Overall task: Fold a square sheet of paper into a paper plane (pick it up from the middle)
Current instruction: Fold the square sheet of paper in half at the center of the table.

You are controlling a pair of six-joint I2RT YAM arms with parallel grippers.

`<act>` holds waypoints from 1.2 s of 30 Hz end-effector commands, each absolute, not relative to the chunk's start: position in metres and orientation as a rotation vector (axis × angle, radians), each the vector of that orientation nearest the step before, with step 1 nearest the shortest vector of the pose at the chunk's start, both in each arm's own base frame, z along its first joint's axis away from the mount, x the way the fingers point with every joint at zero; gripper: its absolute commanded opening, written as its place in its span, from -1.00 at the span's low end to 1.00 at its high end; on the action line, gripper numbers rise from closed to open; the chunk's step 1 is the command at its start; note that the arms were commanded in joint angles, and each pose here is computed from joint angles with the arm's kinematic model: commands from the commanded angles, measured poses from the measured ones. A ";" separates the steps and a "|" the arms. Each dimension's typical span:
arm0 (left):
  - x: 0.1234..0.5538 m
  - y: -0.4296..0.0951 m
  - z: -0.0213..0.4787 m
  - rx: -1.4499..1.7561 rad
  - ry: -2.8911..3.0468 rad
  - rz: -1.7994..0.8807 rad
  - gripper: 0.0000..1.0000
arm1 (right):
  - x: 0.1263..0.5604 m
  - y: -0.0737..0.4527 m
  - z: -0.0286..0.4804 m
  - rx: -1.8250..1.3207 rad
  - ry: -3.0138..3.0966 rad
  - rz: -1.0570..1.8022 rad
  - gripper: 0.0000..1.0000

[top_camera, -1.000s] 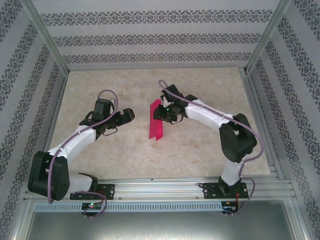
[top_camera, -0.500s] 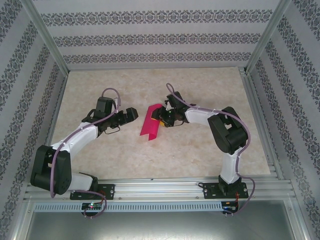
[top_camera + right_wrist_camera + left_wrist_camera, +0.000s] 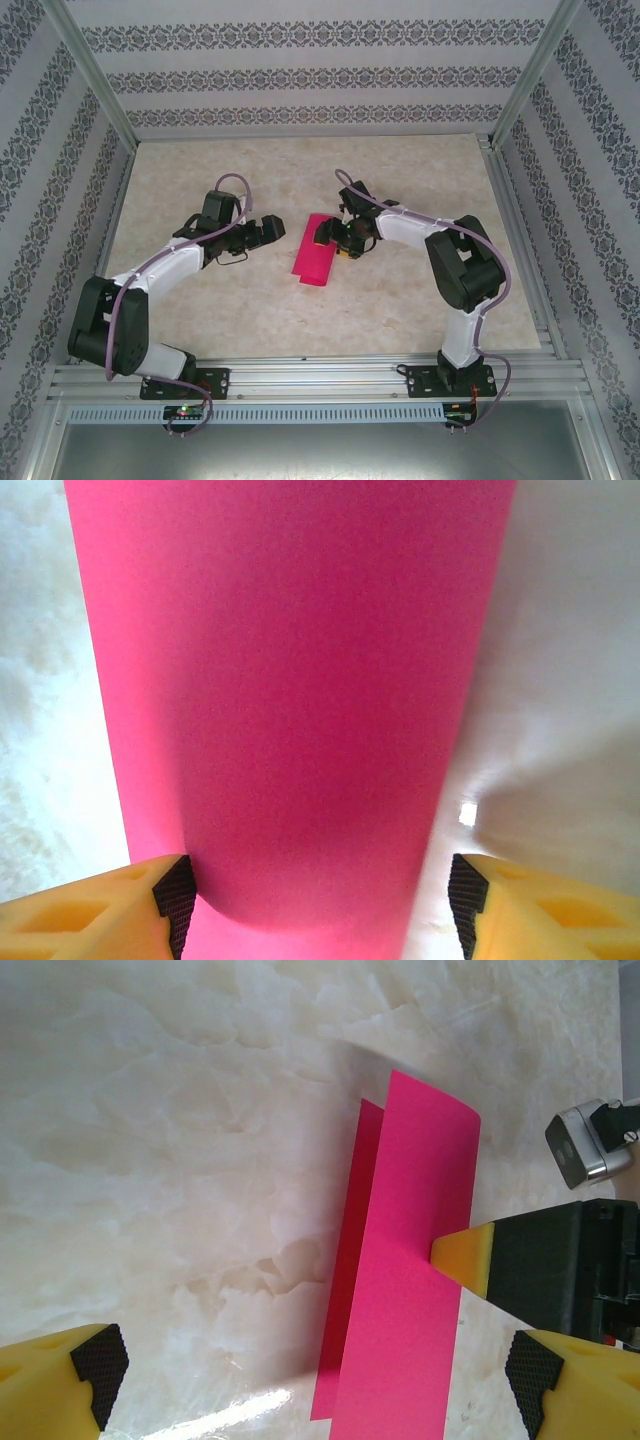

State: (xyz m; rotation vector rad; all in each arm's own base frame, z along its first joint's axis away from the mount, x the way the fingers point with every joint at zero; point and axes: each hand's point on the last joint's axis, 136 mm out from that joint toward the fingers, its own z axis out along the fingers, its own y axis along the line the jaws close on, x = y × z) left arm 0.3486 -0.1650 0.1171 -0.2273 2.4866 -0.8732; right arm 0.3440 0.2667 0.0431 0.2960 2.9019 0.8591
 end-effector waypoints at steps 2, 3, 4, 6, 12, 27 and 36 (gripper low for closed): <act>0.355 -0.179 0.130 -0.152 2.454 -0.910 1.00 | 0.344 0.247 0.055 0.299 2.881 0.748 0.36; 0.354 -0.180 0.130 -0.147 2.457 -0.912 1.00 | 0.344 0.249 0.054 0.302 2.875 0.780 0.35; 0.355 -0.180 0.129 -0.148 2.459 -0.910 1.00 | 0.344 0.252 0.053 0.308 2.875 0.806 0.32; 0.355 -0.183 0.127 -0.142 2.463 -0.912 1.00 | 0.344 0.260 0.050 0.308 2.874 0.872 0.26; 0.355 -0.185 0.128 -0.136 2.468 -0.911 1.00 | 0.349 0.270 0.039 0.348 2.876 0.939 0.26; 0.354 -0.187 0.127 -0.132 2.470 -0.917 1.00 | 0.356 0.262 0.039 0.165 2.907 0.954 0.10; 0.356 -0.190 0.126 -0.139 2.476 -0.914 1.00 | 0.357 0.280 0.046 -0.012 2.902 1.059 0.01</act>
